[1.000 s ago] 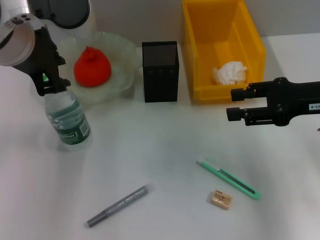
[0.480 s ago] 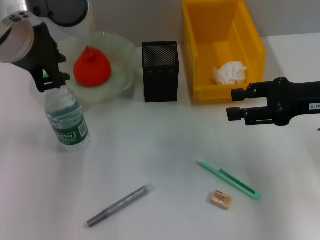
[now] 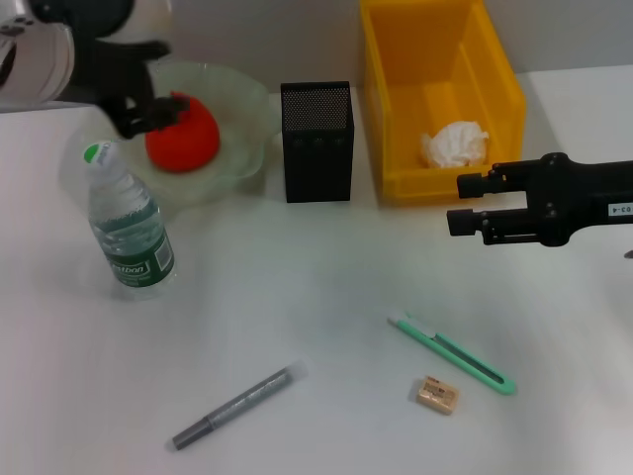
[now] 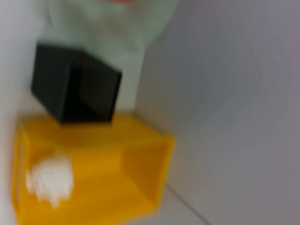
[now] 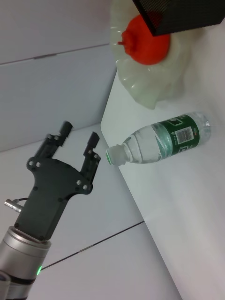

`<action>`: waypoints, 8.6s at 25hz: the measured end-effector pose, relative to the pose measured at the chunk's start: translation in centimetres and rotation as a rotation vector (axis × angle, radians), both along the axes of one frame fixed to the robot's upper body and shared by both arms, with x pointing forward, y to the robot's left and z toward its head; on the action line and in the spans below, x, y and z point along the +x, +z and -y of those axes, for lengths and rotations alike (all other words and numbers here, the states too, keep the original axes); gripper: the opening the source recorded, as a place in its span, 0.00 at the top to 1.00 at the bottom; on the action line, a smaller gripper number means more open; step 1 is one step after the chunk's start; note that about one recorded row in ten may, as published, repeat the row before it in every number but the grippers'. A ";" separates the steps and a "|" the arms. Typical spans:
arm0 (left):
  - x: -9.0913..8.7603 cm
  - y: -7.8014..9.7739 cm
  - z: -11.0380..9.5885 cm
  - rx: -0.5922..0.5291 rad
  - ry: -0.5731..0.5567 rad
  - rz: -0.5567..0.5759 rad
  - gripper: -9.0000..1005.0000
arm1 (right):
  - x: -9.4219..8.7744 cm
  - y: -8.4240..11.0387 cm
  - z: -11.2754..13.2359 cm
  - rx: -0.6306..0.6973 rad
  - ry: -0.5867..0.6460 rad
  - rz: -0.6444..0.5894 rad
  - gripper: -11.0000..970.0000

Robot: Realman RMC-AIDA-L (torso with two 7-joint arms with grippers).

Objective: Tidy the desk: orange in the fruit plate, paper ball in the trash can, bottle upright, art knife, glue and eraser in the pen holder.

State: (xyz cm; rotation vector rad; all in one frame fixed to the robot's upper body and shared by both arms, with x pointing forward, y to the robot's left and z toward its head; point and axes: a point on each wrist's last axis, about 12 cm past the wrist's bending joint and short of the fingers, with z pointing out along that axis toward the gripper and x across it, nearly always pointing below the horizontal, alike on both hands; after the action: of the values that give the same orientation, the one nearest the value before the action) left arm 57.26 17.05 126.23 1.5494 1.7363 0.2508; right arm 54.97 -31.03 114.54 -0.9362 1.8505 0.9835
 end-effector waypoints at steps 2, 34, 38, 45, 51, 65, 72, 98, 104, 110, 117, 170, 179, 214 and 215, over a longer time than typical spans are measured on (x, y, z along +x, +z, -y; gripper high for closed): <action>0.2 -0.5 -0.3 -0.111 -0.018 0.022 0.58 | 0.0 0.0 0.0 0.000 -0.002 -0.001 0.35; -1.6 -9.4 -9.2 -0.875 -0.213 -0.433 0.51 | 1.1 1.1 -0.4 0.007 -0.026 -0.024 0.35; -2.0 -10.7 -9.6 -0.880 -0.221 -0.464 0.51 | 1.5 1.3 -0.5 0.009 -0.048 -0.052 0.35; -2.2 -12.7 -10.6 -0.934 -0.186 -0.461 0.51 | 2.1 2.2 -1.1 -0.058 -0.064 -0.097 0.35; -1.9 -13.2 -10.6 -0.936 -0.161 -0.456 0.51 | 2.7 2.5 -1.9 -0.089 -0.062 -0.131 0.35; -1.4 -13.6 -9.9 -0.918 -0.166 -0.390 0.51 | 5.2 5.3 -8.2 -0.498 -0.104 -0.409 0.35; -1.4 -13.6 -9.6 -0.917 -0.178 -0.378 0.51 | 5.8 5.2 -12.4 -0.694 -0.044 -0.488 0.36; -1.3 -13.8 -9.1 -0.909 -0.191 -0.373 0.51 | 5.1 0.4 -16.6 -0.978 0.007 -0.491 0.36; -1.3 -13.8 -9.1 -0.907 -0.194 -0.370 0.51 | 5.4 0.2 -17.3 -0.980 0.001 -0.493 0.36; -1.3 -13.8 -9.0 -0.906 -0.196 -0.367 0.51 | 5.3 -0.3 -18.1 -1.025 -0.016 -0.471 0.36; -1.2 -13.7 -9.0 -0.905 -0.198 -0.366 0.51 | 5.3 -0.3 -18.4 -1.025 -0.021 -0.469 0.36; -1.1 -13.6 -8.7 -0.892 -0.218 -0.347 0.51 | 4.4 -1.7 -20.0 -1.073 -0.026 -0.432 0.37; -1.1 -13.6 -8.7 -0.891 -0.219 -0.347 0.51 | 4.5 -1.7 -20.0 -1.066 -0.035 -0.430 0.37; -1.0 -13.5 -8.6 -0.890 -0.226 -0.347 0.52 | 4.6 -1.9 -19.9 -1.067 -0.052 -0.450 0.57; -1.0 -13.5 -8.6 -0.889 -0.227 -0.347 0.52 | 4.6 -1.9 -19.9 -1.067 -0.052 -0.450 0.58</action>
State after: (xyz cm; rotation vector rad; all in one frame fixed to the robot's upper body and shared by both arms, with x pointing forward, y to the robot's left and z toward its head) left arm 56.30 25.63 112.77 1.1165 1.5547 -0.8426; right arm 59.55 -11.17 112.63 -1.3022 2.8368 0.0782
